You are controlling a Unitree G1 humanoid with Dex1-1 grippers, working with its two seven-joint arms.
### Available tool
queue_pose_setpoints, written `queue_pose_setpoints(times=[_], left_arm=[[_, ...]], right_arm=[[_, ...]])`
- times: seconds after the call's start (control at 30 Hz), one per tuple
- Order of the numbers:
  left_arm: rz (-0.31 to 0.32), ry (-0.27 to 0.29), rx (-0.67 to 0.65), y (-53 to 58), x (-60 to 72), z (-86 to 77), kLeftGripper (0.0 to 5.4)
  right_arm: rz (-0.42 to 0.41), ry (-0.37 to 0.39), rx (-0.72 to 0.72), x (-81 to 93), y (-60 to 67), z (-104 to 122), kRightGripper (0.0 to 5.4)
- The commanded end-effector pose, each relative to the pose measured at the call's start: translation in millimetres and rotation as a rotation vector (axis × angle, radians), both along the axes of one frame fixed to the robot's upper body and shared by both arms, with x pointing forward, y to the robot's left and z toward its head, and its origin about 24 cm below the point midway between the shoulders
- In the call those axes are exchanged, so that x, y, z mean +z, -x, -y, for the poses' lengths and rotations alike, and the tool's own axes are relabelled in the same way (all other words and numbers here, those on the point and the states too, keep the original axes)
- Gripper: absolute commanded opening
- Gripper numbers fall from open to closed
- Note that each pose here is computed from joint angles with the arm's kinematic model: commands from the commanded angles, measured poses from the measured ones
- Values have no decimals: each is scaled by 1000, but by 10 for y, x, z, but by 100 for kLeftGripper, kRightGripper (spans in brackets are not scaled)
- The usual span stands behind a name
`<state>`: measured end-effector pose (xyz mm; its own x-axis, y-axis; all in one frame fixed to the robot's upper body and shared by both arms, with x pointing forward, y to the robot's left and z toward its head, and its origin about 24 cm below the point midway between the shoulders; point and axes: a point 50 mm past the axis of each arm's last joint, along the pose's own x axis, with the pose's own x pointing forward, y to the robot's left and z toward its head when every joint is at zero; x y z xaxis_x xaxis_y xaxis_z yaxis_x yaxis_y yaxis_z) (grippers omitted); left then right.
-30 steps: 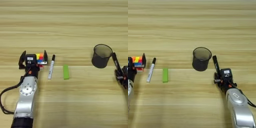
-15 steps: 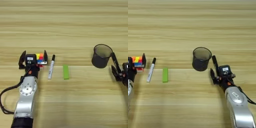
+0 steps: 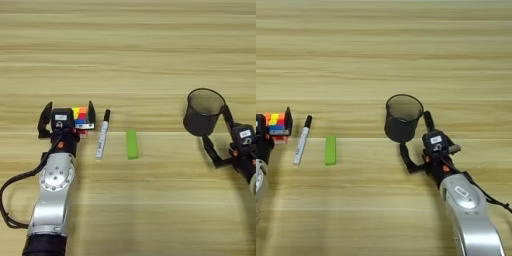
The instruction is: Move the objects on the table
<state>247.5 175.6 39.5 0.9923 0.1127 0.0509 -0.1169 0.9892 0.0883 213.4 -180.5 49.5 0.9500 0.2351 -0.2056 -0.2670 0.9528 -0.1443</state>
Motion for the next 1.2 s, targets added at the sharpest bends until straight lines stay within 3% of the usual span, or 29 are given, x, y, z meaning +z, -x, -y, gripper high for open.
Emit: queue_pose_setpoints(times=[0.03, 1.2], left_arm=[[2, -6, 0, -29, 6, 20, 540], [3, -7, 2, -20, 7, 46, 540]], right_arm=[[17, -18, 44, 16, -44, -58, 538], [33, -31, 102, -88, -389, -157, 538]])
